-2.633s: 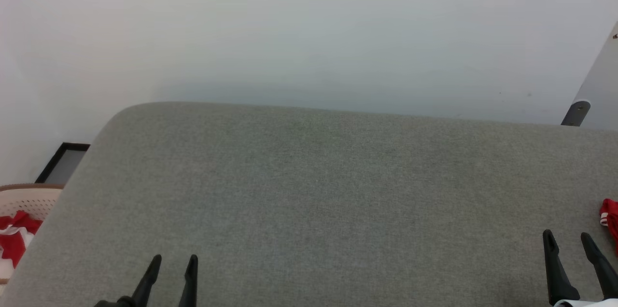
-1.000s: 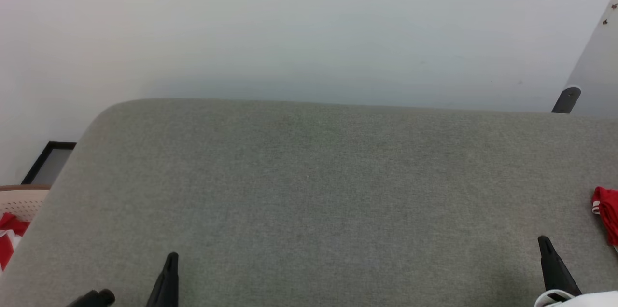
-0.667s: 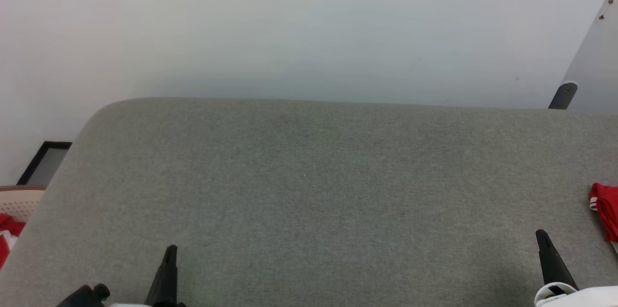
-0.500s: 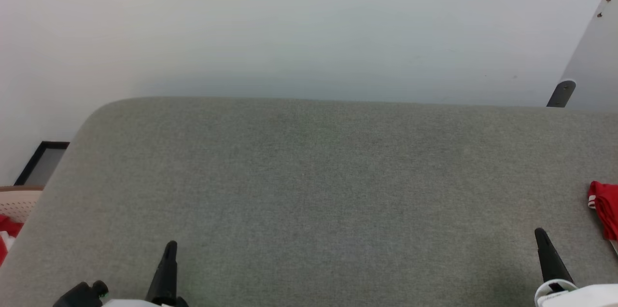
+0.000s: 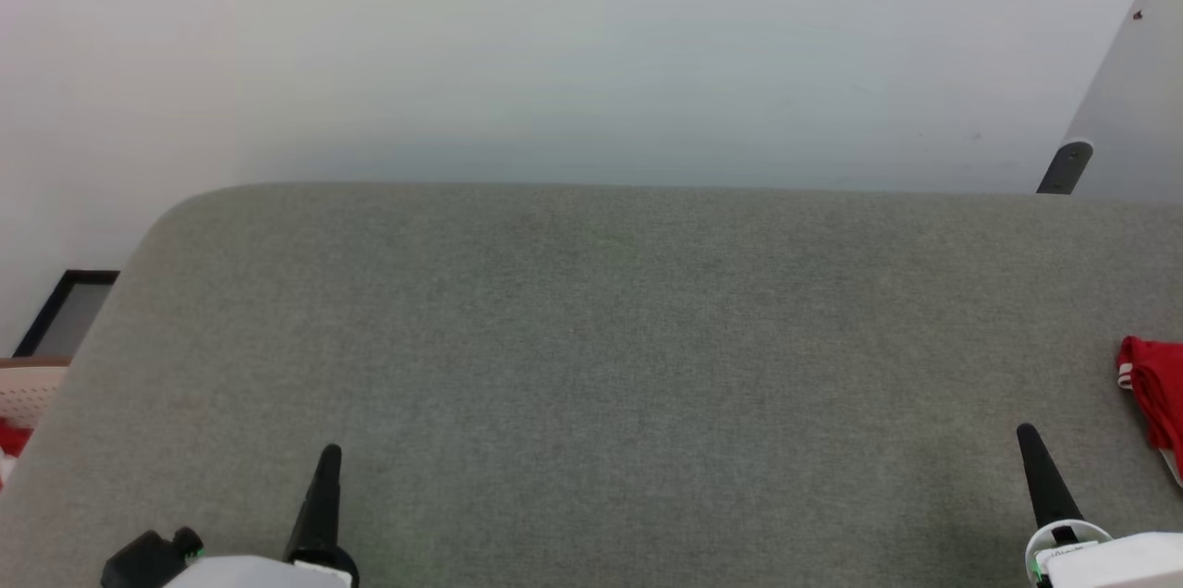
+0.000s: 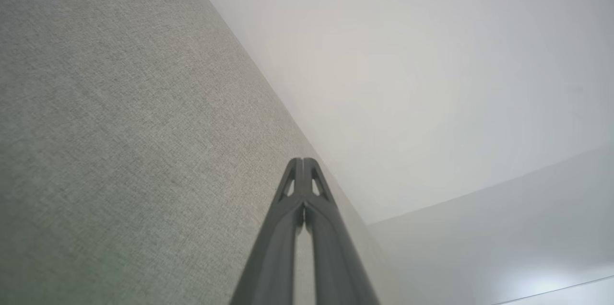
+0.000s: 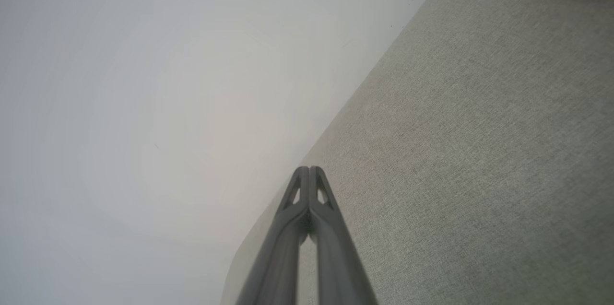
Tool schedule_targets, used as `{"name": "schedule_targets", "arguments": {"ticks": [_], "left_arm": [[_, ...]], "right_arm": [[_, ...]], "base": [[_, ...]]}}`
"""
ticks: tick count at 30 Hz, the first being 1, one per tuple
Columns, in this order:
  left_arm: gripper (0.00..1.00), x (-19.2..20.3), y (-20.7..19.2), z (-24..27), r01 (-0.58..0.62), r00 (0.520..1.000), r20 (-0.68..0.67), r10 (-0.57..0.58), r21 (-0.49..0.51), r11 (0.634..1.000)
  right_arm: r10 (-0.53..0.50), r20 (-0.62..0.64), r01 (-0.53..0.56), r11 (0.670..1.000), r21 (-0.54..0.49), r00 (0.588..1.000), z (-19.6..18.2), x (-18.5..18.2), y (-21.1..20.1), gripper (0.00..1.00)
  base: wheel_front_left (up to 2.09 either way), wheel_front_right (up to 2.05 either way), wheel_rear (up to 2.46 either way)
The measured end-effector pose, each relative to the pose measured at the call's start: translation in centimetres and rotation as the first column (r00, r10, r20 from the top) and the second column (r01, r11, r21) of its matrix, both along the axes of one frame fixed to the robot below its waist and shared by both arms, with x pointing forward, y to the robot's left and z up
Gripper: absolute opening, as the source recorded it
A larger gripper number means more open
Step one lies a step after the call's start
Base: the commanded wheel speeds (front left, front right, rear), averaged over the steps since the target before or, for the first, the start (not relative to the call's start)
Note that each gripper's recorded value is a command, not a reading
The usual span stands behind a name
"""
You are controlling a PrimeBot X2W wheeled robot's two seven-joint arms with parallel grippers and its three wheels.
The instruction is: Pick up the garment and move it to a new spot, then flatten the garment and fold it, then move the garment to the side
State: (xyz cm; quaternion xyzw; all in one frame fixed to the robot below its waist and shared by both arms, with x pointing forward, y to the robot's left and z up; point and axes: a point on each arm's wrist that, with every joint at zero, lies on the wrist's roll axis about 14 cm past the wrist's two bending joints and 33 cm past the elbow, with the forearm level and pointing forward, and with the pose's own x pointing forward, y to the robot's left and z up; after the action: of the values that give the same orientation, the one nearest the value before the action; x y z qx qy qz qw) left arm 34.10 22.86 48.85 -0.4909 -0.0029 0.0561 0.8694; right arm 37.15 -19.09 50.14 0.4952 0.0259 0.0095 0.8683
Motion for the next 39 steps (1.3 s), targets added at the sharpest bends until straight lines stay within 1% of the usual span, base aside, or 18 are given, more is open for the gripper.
{"name": "schedule_targets", "arguments": {"ticks": [10, 18, 39], "left_arm": [[0.0, 0.8, -0.3, 0.2, 0.009, 1.0, 0.009, -0.008, -0.099, 0.995], [0.0, 1.4, -0.7, 0.4, 0.019, 1.0, 0.017, -0.016, -0.171, 0.985], [0.0, 2.9, -1.6, 0.9, 0.05, 0.998, 0.047, -0.036, -0.34, 0.939]], "right_arm": [[-0.01, 0.0, 0.01, 0.995, 0.095, 1.0, 0.1, 0.3, -0.1, 0.0], [-0.017, 0.004, 0.016, 0.986, 0.169, 1.0, 0.3, 0.7, -0.2, 0.0], [-0.032, 0.0, 0.03, 0.941, 0.338, 0.999, 0.3, 1.1, -0.4, 0.0]], "base": [[0.0, 0.0, 0.0], [0.0, 0.0, 0.0], [0.0, 0.0, 0.0]]}}
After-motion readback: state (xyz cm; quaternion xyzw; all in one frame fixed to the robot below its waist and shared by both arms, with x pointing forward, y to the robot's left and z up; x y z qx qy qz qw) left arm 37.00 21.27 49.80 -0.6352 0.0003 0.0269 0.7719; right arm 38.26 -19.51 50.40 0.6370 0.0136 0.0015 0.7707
